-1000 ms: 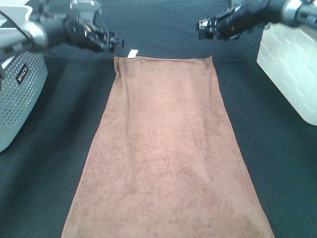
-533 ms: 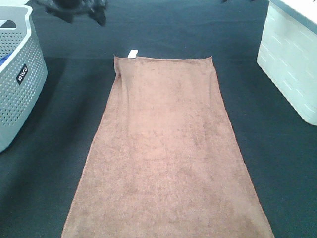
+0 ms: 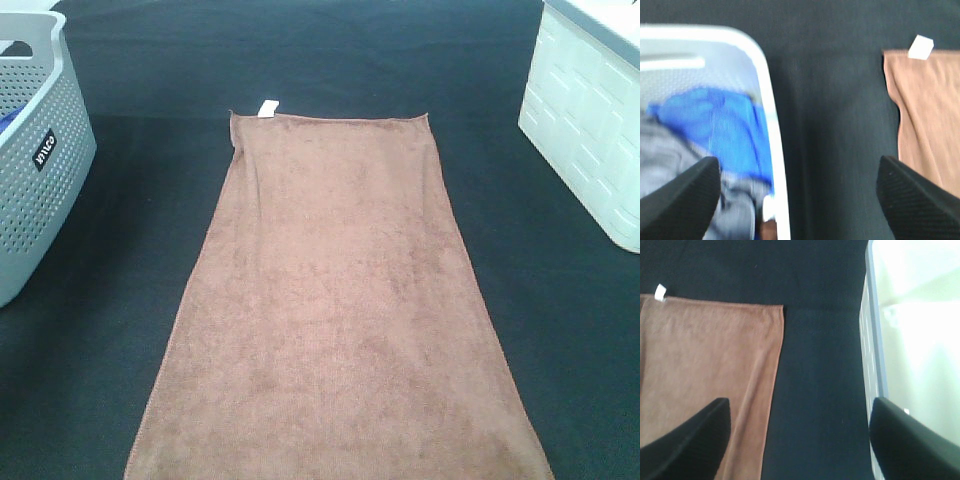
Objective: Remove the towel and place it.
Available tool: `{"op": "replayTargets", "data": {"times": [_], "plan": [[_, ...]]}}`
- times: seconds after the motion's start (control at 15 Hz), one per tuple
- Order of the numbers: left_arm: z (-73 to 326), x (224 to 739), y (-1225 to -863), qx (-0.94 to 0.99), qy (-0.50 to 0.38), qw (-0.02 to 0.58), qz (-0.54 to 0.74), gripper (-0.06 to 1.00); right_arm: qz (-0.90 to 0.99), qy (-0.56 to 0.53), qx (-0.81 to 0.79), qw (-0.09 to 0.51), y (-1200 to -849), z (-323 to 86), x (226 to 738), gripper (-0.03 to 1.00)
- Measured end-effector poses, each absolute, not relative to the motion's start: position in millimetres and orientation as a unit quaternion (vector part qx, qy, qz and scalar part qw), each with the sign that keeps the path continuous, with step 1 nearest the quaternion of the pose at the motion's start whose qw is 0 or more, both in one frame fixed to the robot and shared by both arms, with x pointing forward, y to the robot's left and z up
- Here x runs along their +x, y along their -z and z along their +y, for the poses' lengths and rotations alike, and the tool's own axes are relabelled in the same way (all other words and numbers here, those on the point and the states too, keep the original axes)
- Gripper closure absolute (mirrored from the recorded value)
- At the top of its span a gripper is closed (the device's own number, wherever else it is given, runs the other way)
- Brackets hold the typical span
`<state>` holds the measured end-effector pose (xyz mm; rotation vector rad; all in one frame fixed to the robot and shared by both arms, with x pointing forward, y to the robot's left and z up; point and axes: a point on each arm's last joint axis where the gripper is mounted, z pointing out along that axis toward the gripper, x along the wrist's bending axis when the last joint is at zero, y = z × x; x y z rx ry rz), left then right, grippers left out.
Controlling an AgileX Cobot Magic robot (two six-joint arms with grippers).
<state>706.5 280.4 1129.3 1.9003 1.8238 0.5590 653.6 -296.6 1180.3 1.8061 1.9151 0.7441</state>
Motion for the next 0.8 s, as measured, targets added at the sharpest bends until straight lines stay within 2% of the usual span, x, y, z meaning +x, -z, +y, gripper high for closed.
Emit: {"op": "replayTargets", "data": {"times": [0.13, 0.27, 0.53, 0.8], "plan": [[282, 675, -1127, 0.696, -0.175, 0.194, 0.669, 0.15, 0.683, -0.256, 0.658, 0.190, -1189, -296, 607, 0.24], [284, 625, -1124, 0.703, -0.152, 0.165, 0.675, 0.15, 0.684, -0.239, 0.670, 0.165, -1182, -295, 554, 0.24], [290, 505, -1132, 0.690, -0.181, 0.192, 0.673, 0.15, 0.684, -0.231, 0.674, 0.155, -1163, -292, 438, 0.24], [295, 400, -1128, 0.671, -0.222, 0.240, 0.665, 0.15, 0.672, -0.273, 0.658, 0.200, -1141, -290, 334, 0.24]]}}
